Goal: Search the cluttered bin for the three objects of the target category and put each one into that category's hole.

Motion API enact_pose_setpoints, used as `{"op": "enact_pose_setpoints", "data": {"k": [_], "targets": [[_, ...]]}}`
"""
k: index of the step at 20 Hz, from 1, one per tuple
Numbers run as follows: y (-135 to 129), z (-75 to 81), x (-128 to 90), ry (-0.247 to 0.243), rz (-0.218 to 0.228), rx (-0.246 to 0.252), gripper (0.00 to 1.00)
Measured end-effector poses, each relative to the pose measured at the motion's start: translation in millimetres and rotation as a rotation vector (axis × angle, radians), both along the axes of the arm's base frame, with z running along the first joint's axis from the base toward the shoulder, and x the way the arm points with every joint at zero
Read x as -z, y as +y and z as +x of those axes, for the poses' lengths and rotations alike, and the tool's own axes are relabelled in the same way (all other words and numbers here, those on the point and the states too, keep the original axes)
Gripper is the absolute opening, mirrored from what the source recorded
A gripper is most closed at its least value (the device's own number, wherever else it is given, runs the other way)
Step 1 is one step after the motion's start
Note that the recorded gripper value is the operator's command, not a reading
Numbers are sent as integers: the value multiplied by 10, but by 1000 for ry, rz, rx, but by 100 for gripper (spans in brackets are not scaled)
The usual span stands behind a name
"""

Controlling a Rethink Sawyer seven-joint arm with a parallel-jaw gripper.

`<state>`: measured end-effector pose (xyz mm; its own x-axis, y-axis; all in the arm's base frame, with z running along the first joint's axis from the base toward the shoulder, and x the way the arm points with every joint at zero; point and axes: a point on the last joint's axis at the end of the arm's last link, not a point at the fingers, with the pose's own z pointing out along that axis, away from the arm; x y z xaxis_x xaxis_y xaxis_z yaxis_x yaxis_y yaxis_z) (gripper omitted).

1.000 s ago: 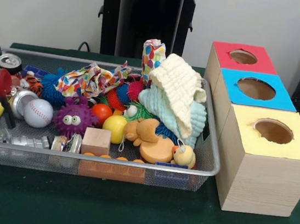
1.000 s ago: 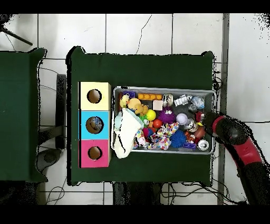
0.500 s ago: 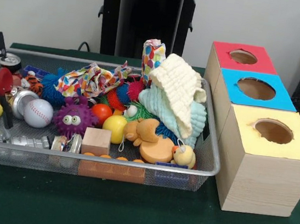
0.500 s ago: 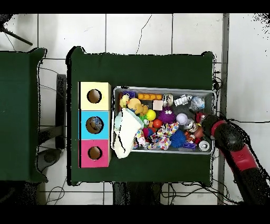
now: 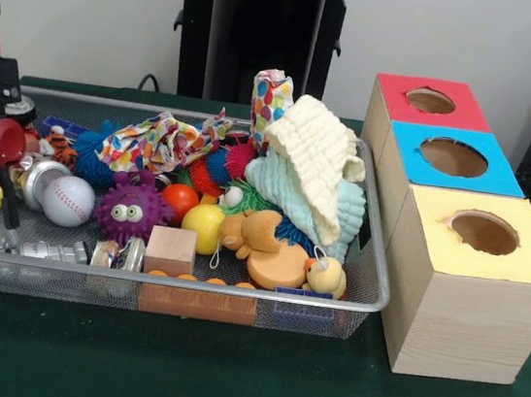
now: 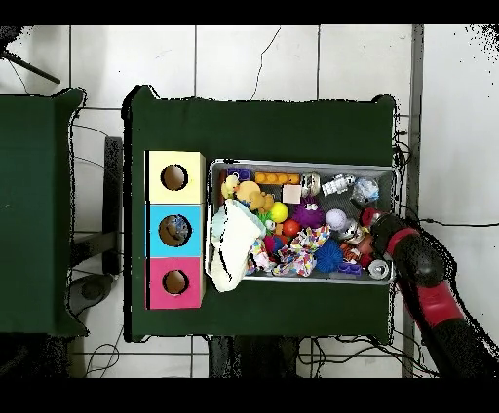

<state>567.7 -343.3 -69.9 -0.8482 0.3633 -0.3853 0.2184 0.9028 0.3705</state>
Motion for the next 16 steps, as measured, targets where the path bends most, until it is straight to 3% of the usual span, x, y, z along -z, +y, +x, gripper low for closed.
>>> {"op": "enact_pose_setpoints", "data": {"k": [10,15,16], "targets": [[-19,5,-4,43,181,243,100],[-25,-11,3,36,237,294,100],[-19,-51,18,30,262,304,0]]}}
